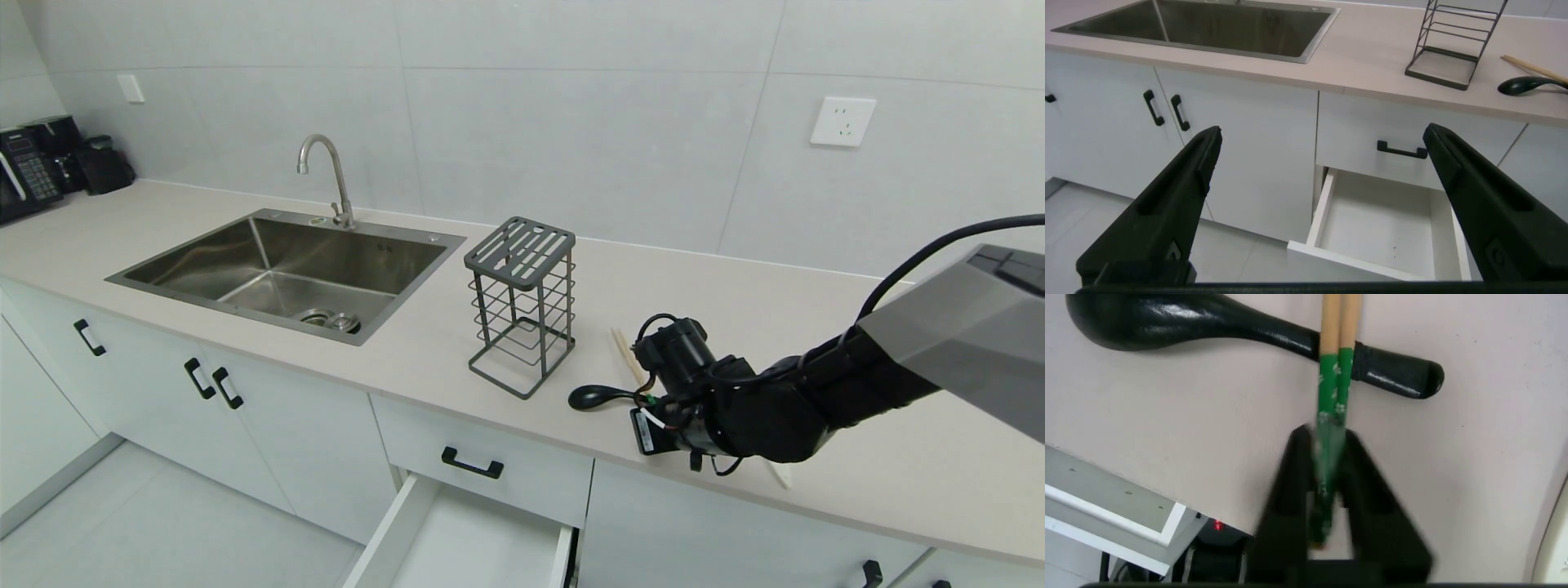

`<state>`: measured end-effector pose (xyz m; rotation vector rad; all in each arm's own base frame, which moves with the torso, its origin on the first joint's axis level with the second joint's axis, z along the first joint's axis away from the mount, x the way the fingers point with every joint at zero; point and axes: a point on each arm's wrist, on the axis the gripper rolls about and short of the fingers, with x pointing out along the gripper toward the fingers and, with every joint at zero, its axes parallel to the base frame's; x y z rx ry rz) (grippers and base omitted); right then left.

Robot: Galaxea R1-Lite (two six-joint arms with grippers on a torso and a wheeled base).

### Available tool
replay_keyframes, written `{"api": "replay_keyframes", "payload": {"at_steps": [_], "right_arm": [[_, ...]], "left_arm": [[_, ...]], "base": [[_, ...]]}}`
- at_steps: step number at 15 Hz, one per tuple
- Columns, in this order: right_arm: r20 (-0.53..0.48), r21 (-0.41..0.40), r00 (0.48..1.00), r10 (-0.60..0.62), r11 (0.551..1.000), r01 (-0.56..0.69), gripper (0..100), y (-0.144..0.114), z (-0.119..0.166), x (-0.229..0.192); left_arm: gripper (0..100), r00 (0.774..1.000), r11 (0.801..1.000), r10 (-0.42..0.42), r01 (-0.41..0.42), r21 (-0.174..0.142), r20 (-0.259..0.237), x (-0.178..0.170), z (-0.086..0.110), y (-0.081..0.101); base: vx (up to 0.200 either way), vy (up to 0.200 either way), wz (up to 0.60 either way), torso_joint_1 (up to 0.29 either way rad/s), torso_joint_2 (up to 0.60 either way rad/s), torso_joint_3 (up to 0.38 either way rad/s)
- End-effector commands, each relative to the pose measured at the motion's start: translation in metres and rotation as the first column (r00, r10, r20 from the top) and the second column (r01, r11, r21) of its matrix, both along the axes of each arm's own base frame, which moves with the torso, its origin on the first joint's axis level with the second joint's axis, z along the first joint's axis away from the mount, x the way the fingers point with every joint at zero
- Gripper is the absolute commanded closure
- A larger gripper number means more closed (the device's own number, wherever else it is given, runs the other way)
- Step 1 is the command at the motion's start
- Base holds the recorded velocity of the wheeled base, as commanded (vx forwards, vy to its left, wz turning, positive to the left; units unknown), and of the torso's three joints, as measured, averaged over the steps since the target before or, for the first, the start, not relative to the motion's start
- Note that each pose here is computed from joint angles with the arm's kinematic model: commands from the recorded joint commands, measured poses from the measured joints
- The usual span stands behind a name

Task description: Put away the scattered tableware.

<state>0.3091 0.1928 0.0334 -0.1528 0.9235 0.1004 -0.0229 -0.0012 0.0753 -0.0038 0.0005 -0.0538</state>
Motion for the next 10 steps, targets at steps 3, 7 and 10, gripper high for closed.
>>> {"api": "replay_keyframes", "payload": {"at_steps": [3, 7, 10], "right_arm": [[0.023, 0.015, 1.000, -0.014, 1.000, 0.014, 100, -0.005, 0.010, 0.002], [0.104, 0.066, 0.995, -0.010, 0.998, 0.003, 100, -0.008, 0.045, -0.003], [0.165, 0.112, 0.986, 0.012, 0.993, -0.031, 100, -0.006, 0.072, -0.013]], "left_arm": [[0, 1.000, 1.000, 0.000, 0.000, -0.001, -0.001, 0.000, 0.000, 0.000], [0, 1.000, 1.000, -0.001, 0.001, -0.001, -0.001, 0.000, 0.000, 0.000], [0, 1.000, 1.000, 0.000, 0.000, -0.001, -0.001, 0.000, 0.000, 0.000]], "base": [[0.000, 0.000, 0.00, 0.000, 0.00, 0.000], [0.000, 0.000, 0.00, 0.000, 0.00, 0.000], [0.000, 0.000, 0.00, 0.000, 0.00, 0.000]]}}
